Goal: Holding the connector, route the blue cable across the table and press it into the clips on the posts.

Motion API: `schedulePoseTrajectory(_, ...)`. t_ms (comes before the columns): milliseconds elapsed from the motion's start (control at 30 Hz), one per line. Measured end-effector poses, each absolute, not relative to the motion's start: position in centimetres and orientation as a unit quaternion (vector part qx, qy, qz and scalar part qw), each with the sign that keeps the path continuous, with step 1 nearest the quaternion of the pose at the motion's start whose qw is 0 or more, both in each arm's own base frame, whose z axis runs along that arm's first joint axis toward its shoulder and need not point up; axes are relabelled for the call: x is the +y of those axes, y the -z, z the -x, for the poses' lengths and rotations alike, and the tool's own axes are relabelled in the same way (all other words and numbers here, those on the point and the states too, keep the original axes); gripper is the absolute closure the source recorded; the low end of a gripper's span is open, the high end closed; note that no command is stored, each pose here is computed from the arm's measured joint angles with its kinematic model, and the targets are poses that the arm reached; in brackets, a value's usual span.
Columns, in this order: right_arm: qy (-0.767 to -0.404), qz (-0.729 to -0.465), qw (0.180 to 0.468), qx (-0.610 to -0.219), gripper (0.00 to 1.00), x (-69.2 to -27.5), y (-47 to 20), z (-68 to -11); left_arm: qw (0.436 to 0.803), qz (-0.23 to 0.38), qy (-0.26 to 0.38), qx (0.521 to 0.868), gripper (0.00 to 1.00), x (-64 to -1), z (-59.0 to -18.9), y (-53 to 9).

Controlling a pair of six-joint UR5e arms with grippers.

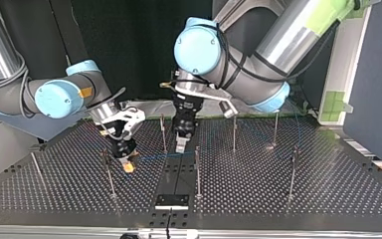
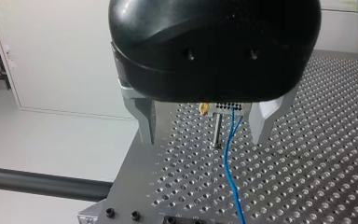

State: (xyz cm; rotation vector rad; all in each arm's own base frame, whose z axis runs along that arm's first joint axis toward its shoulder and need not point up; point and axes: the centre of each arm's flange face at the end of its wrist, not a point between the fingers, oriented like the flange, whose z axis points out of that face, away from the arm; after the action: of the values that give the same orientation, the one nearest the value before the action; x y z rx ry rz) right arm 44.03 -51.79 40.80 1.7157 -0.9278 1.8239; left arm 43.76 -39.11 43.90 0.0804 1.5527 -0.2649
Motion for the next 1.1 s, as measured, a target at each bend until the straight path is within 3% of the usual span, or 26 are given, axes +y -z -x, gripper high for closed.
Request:
schedulePoseTrajectory(500, -0.664, -0.625, 0.233, -0.337, 1.00, -51.7, -40.7, -44.2, 0.709, -0.030, 0.098, 0.697, 0.02, -41.2, -47.2, -42.5)
schedulePoseTrajectory(1100, -0.664, -0.626, 0.231, -0.337, 1.00, -51.5, -40.7, -44.3, 0.707, -0.029, 0.073, 0.702, 0.02, -42.8, -48.0, -40.9)
